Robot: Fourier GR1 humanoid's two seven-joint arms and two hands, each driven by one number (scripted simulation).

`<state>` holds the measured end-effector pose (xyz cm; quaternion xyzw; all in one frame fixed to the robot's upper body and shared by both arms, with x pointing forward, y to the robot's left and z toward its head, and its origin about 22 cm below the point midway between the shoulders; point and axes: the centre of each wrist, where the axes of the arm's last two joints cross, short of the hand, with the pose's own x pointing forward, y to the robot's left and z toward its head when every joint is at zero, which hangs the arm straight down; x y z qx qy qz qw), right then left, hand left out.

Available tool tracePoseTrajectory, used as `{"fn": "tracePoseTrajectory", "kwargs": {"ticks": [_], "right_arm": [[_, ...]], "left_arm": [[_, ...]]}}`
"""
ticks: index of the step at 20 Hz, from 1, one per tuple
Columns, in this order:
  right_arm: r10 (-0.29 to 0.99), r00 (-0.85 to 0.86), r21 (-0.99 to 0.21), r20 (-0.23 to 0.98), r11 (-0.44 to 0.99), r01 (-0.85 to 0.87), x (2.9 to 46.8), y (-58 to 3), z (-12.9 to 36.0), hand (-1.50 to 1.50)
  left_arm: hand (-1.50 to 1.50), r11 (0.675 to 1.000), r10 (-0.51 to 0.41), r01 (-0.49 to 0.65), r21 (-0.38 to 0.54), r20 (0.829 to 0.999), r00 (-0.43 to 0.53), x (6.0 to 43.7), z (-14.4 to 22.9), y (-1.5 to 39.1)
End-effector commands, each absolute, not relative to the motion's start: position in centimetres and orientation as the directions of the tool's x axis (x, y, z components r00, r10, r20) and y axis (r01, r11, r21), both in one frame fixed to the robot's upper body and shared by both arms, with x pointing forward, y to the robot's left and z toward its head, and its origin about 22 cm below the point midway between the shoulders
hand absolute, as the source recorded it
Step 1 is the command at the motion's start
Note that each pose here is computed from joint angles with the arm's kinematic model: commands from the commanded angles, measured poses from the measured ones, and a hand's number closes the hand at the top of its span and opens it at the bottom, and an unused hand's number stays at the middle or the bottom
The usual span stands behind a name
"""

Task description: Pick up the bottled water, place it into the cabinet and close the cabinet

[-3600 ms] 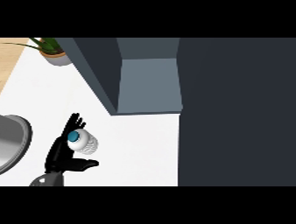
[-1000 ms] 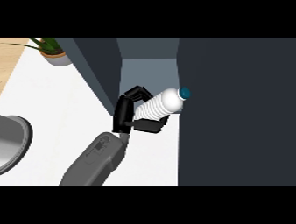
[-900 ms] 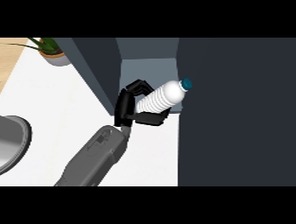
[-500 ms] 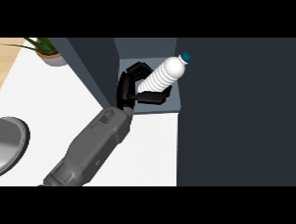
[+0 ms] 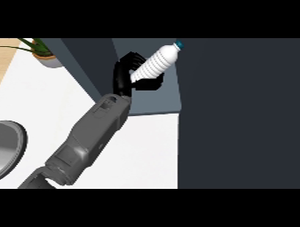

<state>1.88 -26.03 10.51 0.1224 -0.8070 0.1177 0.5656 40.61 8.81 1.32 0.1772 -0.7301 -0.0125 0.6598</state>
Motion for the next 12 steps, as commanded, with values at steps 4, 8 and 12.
{"fn": "tracePoseTrajectory", "kwargs": {"ticks": [4, 8, 12], "right_arm": [[-0.136, -0.374, -0.009, 0.917, 0.933, -0.361, 1.9, -26.1, 12.9, -1.5], [-0.142, -0.354, 0.015, 0.924, 0.941, -0.339, 1.6, -26.1, 12.3, -1.5], [-0.147, -0.37, 0.003, 0.917, 0.932, -0.363, 2.2, -26.2, 11.9, -1.5]], "left_arm": [[-1.5, 0.837, -0.453, -0.356, 0.416, 0.891, -0.024, 41.6, 1.3, 9.2], [-1.5, 0.811, -0.478, -0.403, 0.424, 0.877, -0.04, 42.3, 2.6, 8.9], [-1.5, 0.888, -0.395, -0.317, 0.333, 0.905, -0.158, 42.8, 3.7, 9.0]]}}
